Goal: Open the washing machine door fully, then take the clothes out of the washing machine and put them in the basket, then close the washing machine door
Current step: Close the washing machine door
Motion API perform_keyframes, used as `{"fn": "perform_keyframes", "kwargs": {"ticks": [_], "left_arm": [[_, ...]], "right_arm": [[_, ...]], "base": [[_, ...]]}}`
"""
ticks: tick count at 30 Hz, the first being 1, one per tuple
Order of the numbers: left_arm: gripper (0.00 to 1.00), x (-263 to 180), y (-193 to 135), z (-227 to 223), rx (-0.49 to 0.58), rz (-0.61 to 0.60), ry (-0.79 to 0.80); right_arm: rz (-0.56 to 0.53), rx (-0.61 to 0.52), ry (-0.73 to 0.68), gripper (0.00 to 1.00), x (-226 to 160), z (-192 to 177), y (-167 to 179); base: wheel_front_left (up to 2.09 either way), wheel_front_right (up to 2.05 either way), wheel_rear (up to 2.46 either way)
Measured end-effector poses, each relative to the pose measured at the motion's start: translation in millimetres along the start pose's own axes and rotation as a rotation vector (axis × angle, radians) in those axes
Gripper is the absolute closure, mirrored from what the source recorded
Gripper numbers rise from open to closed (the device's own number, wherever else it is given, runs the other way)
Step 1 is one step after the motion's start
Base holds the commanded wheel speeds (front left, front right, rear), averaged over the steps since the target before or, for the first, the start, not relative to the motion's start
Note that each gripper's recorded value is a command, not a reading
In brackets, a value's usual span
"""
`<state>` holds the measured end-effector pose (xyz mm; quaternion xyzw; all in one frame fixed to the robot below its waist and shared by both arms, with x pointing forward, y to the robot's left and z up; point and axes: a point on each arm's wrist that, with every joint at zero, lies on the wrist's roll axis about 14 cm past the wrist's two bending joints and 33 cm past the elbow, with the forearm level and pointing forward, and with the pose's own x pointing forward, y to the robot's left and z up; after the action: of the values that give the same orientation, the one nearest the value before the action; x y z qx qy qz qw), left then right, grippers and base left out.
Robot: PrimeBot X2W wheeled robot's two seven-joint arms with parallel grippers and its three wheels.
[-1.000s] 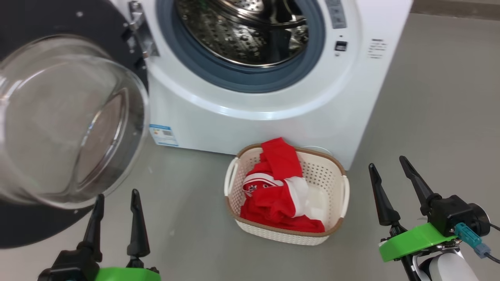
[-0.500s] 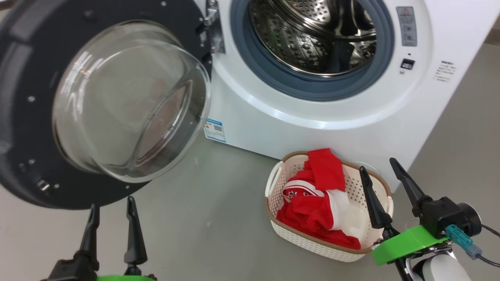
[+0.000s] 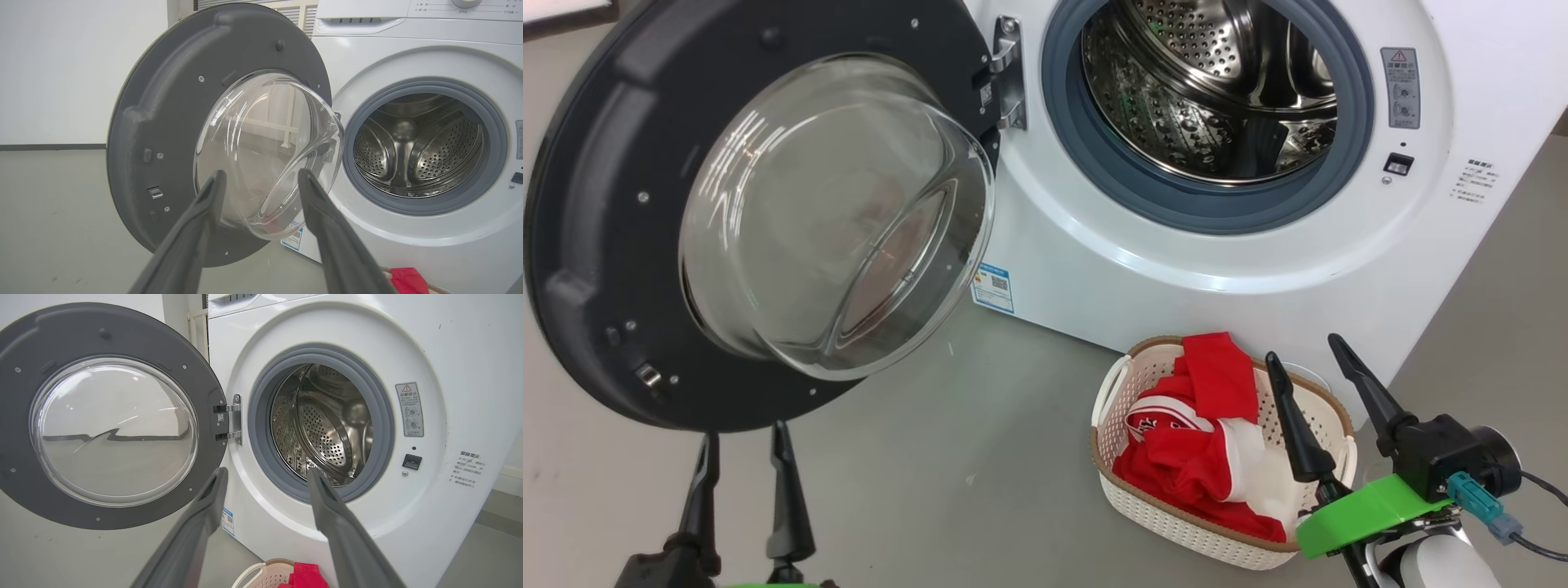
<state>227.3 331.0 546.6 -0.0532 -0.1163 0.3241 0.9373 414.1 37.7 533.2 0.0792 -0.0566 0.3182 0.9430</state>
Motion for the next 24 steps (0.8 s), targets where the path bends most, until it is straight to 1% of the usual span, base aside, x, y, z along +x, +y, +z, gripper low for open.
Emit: {"fn": "perform_keyframes", "kwargs": {"ticks": [1, 2, 7, 13, 18, 24], "left_arm": [[0.87, 0.3, -0.3, 0.0, 0.001, 0.0, 0.0], [1.0, 0.8, -0.7, 0.1, 0.002, -0.001, -0.001], [1.0, 5.3, -0.4, 6.3, -0.005, 0.004, -0.021], [1.0, 19.7, 13.5, 41.3, -0.102, 0.065, -0.127], [1.0, 34.3, 25.5, 56.7, -0.176, 0.112, -0.178], [1.0, 49.1, 54.4, 67.5, -0.321, 0.202, -0.229]], "right_arm": [[-0.003, 0.0, 0.0, 0.0, -0.6, 0.1, -1.0], [-0.007, 0.0, 0.0, 0.0, -1.3, 0.1, -2.3], [-0.029, 0.001, 0.004, 0.0, -4.3, -1.3, -9.6], [-0.054, 0.008, 0.013, 0.0, -6.4, -6.2, -18.9], [-0.068, -0.002, 0.028, 0.0, -6.5, -12.7, -25.9], [-0.071, -0.004, 0.036, 0.0, -8.9, -15.2, -27.3]], "base": [[0.0, 0.0, 0.0], [0.0, 0.0, 0.0], [0.0, 0.0, 0.0], [0.0, 0.0, 0.0], [0.0, 0.0, 0.0], [0.0, 0.0, 0.0]]}}
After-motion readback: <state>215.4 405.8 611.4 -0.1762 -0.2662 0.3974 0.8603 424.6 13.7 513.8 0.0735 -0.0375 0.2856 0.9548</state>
